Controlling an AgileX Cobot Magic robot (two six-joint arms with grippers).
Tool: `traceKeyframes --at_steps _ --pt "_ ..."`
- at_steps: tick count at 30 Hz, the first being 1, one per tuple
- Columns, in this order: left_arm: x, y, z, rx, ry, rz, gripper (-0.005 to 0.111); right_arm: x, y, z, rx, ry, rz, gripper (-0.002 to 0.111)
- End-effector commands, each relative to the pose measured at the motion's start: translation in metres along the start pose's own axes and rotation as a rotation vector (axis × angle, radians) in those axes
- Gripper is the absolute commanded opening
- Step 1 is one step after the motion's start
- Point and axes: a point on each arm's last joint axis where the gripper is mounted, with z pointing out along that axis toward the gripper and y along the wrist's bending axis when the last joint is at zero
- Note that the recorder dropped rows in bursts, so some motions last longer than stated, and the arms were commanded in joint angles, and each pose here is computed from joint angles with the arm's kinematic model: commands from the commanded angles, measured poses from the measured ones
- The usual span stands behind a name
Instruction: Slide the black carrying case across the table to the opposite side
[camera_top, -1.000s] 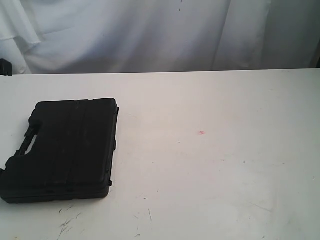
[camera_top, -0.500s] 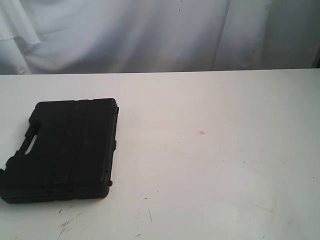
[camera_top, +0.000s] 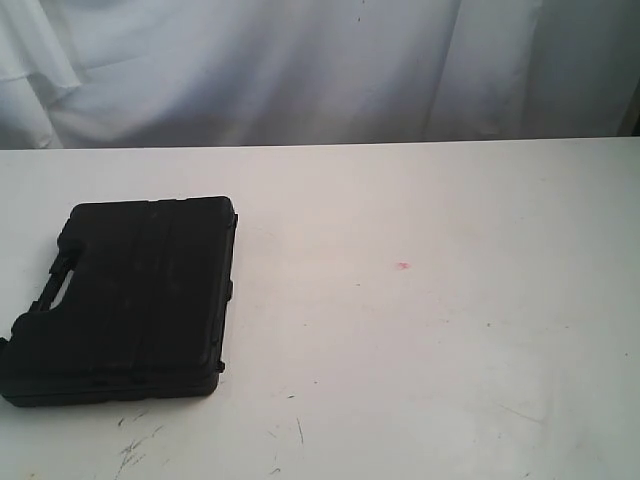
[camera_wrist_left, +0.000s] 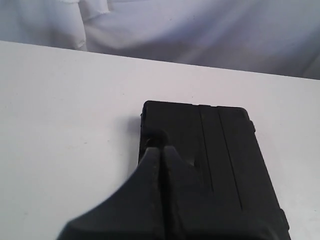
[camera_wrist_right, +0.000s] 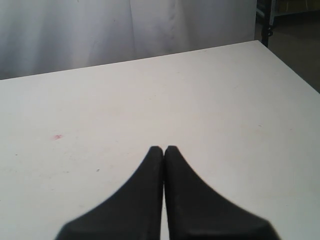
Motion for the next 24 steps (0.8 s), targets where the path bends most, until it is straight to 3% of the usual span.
traceKeyframes --at_steps 1,4,7,20,24 --pt "0.043 0.005 -0.011 0.013 -0.111 -0.025 0.0 0.001 -0.001 0.0 0.01 -0.004 -0.009 0.0" --pt "0.068 0.008 -0.01 0.025 -0.196 -0.034 0.0 0.001 -0.001 0.0 0.01 -0.004 -0.009 0.0" --pt "0.079 0.01 -0.007 0.025 -0.184 -0.036 0.0 0.001 -0.001 0.0 0.01 -0.004 -0.009 0.0" --pt "0.109 0.011 0.009 0.035 -0.097 -0.079 0.0 0.001 -0.001 0.0 0.01 -0.004 -0.009 0.0" --pt "0.121 0.013 0.012 0.039 -0.123 -0.085 0.0 0.001 -0.001 0.0 0.01 -0.004 -0.009 0.0"
